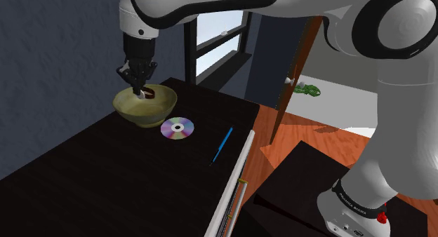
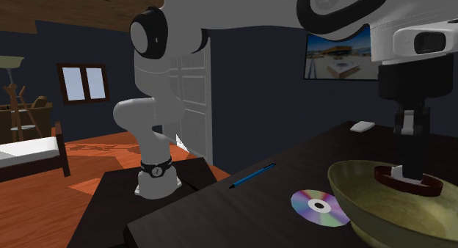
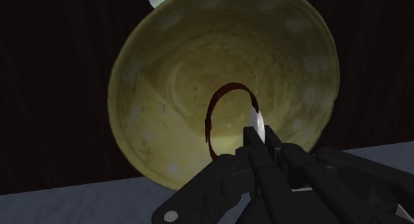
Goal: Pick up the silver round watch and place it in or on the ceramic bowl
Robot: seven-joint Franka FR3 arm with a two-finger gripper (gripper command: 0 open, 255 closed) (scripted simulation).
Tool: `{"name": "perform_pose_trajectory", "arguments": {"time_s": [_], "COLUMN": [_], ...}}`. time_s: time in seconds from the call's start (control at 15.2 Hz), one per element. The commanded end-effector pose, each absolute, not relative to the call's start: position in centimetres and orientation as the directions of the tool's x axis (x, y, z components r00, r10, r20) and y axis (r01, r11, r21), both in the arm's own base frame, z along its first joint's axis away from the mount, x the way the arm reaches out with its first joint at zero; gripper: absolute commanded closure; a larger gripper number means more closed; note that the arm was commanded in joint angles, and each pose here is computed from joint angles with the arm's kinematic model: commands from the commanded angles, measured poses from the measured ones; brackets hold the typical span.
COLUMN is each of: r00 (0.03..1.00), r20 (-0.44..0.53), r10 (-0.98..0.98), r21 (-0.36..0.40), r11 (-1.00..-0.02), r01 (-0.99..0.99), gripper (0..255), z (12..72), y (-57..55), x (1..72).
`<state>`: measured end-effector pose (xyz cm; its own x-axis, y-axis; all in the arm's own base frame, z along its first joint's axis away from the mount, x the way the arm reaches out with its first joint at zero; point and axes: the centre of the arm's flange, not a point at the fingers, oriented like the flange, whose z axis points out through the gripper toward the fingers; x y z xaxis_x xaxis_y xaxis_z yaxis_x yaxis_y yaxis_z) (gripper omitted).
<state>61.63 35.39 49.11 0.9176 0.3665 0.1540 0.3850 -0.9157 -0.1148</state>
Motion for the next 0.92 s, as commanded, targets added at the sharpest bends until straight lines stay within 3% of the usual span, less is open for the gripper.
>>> {"name": "perform_pose_trajectory", "arguments": {"time_s": [0.0, 0.33, 0.59, 0.86], "r00": [0.918, 0.918, 0.918, 0.918], "r20": [0.154, 0.154, 0.154, 0.154], "r10": [0.366, 0.366, 0.366, 0.366], "r21": [-0.115, -0.115, -0.115, -0.115], "r11": [-0.916, -0.916, -0.916, -0.916], "r01": [0.385, 0.385, 0.385, 0.385], "gripper": [0, 0, 0, 0], "z": [49.1, 49.1, 54.0, 54.0], "y": [35.4, 35.4, 34.6, 34.6], "x": [61.6, 61.6, 61.1, 61.1]}}
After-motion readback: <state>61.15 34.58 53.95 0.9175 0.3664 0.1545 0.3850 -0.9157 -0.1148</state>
